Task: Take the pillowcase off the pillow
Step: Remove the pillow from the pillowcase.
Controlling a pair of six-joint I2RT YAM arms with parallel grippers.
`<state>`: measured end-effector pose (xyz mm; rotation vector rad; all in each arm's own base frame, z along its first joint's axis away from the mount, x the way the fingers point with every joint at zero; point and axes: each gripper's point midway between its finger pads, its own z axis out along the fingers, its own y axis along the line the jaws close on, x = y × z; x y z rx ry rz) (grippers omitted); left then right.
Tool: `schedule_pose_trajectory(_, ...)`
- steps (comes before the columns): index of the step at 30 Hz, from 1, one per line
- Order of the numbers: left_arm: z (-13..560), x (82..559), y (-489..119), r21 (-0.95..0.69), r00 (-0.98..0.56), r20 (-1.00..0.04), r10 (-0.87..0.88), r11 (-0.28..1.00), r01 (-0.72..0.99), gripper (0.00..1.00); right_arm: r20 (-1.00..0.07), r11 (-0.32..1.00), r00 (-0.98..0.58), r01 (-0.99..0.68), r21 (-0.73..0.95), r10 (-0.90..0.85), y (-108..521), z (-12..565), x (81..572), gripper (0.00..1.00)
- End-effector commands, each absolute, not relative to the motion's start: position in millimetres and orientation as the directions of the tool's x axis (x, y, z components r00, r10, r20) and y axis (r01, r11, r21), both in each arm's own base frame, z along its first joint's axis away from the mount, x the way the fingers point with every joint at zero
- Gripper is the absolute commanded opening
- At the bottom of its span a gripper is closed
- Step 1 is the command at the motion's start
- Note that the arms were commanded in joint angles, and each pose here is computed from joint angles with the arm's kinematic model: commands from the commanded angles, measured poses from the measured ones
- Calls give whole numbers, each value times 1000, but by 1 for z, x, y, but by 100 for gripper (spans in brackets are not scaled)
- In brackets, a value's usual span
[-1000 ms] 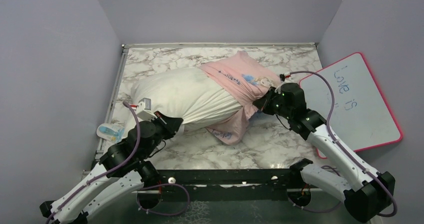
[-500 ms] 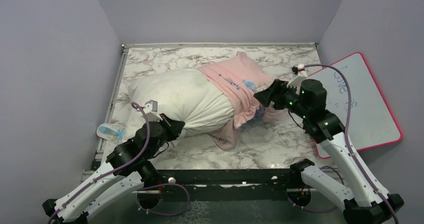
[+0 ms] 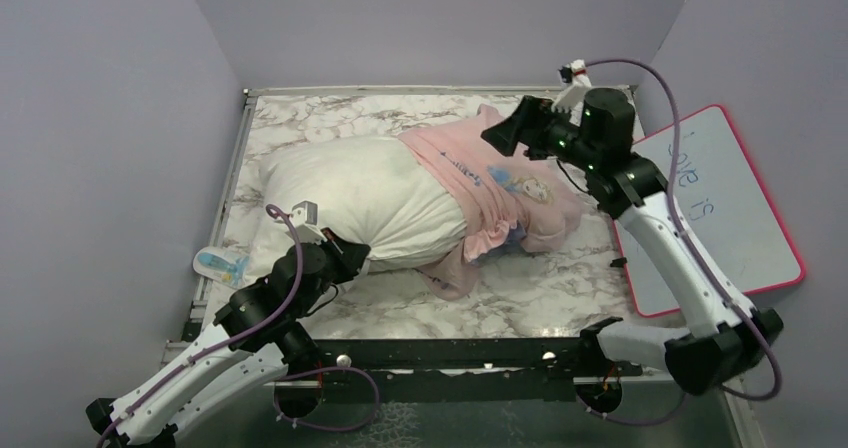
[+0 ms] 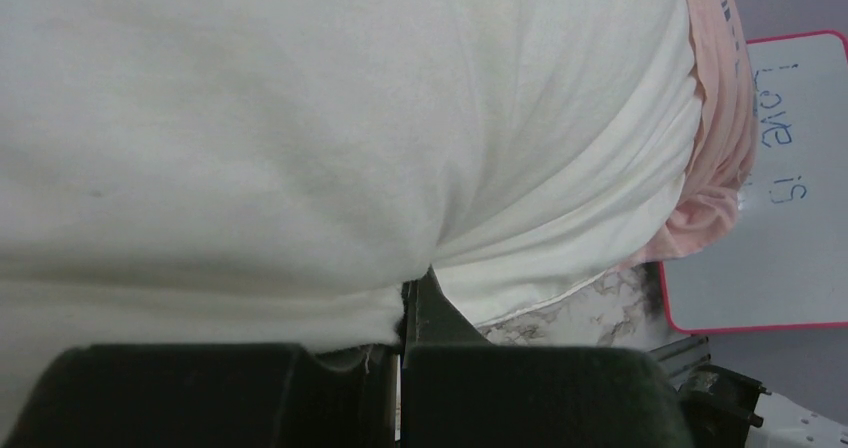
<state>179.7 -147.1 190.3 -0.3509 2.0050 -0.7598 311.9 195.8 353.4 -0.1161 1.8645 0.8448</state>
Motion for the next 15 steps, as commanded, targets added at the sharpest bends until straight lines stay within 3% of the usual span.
schedule_pose_trajectory(1, 186, 179, -155, -630, -552, -677, -487, 772, 91, 0, -815, 719, -547, -486, 496, 192, 224, 339, 344, 93)
schedule_pose_trajectory(8, 190, 180, -159, -607, -563, -691, -454, 787, 111, 0, -816, 808, -565, -423, 410, 118, 235, 317, 424, 96)
schedule_pose_trajectory(11, 194, 181, -160, -601, -558, -698, -448, 790, 117, 0, -745, 812, -663, -396, 428, 69, 244, 269, 432, 96)
schedule_pose_trajectory(12, 196, 181, -160, -599, -555, -703, -445, 791, 125, 0, -713, 810, -700, -389, 438, 50, 247, 248, 428, 95)
schedule_pose_trajectory(14, 205, 180, -162, -599, -557, -707, -435, 788, 145, 2, -666, 792, -746, -401, 460, 10, 254, 211, 414, 80)
schedule_pose_trajectory(15, 220, 178, -166, -610, -556, -710, -432, 772, 179, 16, -647, 783, -762, -407, 470, -8, 258, 194, 405, 78)
